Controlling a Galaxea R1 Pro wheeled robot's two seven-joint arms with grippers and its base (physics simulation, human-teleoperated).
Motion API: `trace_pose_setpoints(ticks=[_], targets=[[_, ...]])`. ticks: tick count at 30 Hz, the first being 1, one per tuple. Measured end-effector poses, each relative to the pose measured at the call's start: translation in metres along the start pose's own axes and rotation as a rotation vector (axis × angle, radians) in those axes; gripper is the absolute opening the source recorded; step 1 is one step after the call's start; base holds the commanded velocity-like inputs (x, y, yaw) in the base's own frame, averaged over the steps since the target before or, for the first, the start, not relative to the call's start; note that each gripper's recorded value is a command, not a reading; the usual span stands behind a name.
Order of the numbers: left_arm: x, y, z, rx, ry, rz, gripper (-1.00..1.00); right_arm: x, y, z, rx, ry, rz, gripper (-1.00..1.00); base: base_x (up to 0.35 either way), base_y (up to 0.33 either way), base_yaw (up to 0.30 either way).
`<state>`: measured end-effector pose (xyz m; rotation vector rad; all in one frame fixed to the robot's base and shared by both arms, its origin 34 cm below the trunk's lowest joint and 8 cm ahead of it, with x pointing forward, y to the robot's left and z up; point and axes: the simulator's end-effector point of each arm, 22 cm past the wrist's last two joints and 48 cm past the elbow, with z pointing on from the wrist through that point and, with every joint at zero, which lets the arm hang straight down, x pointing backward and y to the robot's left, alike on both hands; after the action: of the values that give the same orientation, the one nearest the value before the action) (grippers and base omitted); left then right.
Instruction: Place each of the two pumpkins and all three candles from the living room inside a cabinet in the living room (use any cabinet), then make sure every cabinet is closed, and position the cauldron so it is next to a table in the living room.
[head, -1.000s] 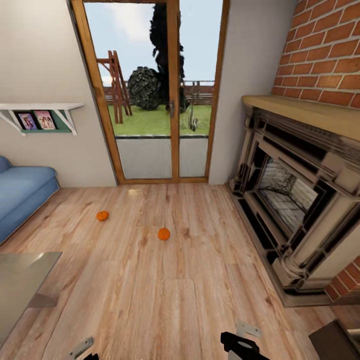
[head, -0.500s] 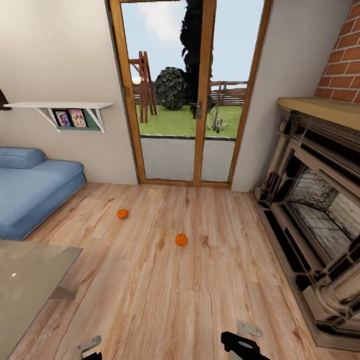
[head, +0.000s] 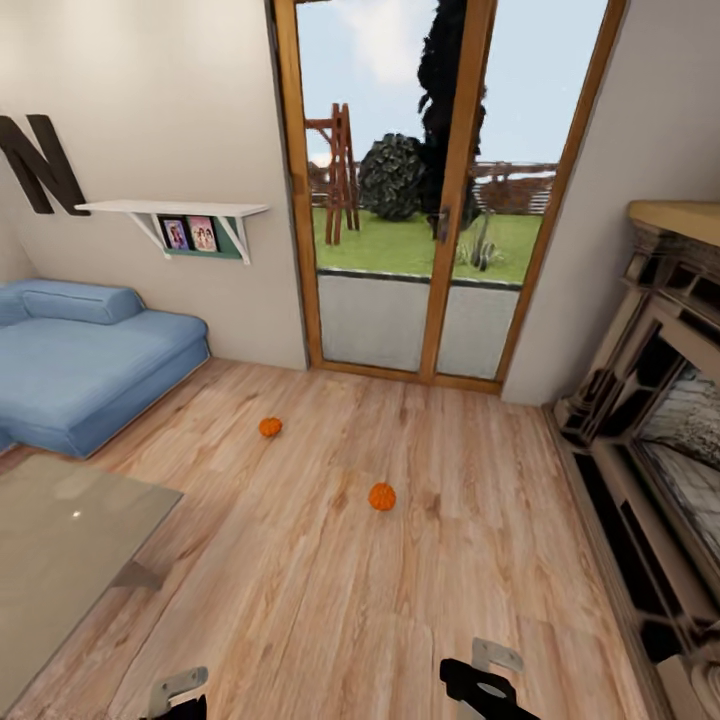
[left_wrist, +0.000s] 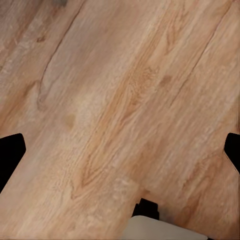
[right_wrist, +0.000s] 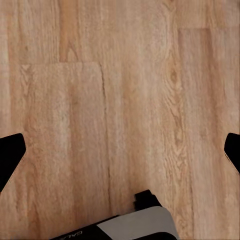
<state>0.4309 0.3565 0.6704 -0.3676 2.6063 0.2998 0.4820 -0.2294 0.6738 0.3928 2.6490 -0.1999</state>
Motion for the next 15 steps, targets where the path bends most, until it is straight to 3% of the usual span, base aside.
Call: trace_pose_setpoints(ticks=[5, 9, 15], targets=[[-0.003, 0.001, 0.0, -0.001, -0.014, -0.004, 1.0, 0.0, 0.008, 0.0, -0.034, 0.001, 0.0, 1.0, 0.163, -0.097, 0.29], [-0.008, 0.0, 0.0, 0.001, -0.033, -0.009, 1.0, 0.001, 0.02, 0.0, -0.092, 0.004, 0.001, 1.0, 0.036, -0.016, 0.29], [-0.009, 0.0, 0.0, 0.0, -0.04, -0.011, 1.0, 0.001, 0.023, -0.001, -0.109, 0.006, 0.001, 1.0, 0.005, -0.002, 0.29]])
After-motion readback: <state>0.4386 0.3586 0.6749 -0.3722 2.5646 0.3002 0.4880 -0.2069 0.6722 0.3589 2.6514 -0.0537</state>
